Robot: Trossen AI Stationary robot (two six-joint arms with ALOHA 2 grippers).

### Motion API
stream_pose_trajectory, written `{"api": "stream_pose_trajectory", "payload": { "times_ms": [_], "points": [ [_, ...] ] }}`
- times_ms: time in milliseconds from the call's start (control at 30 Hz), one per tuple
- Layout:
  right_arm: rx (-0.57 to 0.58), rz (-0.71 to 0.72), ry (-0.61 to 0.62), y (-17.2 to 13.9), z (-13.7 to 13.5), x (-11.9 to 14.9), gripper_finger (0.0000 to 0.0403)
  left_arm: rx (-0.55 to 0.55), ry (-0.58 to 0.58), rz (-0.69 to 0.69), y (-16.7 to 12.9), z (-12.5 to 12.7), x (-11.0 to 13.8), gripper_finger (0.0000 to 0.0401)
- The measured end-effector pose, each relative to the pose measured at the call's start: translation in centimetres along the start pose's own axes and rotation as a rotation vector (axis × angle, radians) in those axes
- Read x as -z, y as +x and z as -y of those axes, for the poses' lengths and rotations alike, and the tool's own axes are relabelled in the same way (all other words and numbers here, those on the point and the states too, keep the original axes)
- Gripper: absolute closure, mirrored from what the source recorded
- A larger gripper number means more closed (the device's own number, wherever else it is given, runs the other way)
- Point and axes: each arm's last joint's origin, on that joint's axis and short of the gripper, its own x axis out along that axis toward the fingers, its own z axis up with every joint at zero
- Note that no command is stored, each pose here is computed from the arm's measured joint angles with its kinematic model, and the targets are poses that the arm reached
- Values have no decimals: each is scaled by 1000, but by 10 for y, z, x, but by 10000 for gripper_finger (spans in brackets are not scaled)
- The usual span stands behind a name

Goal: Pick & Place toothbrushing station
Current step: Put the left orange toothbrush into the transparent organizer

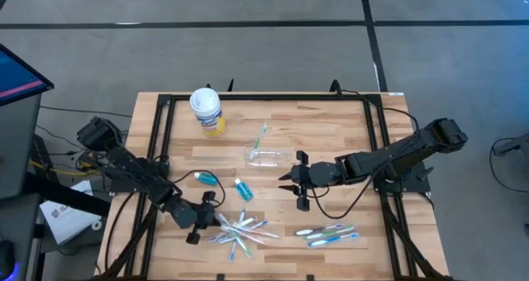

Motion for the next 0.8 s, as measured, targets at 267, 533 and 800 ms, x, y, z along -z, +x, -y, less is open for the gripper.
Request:
{"api": "stream_pose_trajectory", "payload": {
  "times_ms": [267, 533, 800],
  "points": [
    [0, 0, 0, 0, 0, 0, 295, 0, -30, 111, -16, 0, -16, 401],
    [-6, 28, 9, 0, 0, -3, 295, -56, 75, 254, -38, -3, -33, 401],
    [-5, 24, -3, 0, 1, -3, 295, -43, -118, 181, -39, -5, -25, 389]
  ]
}}
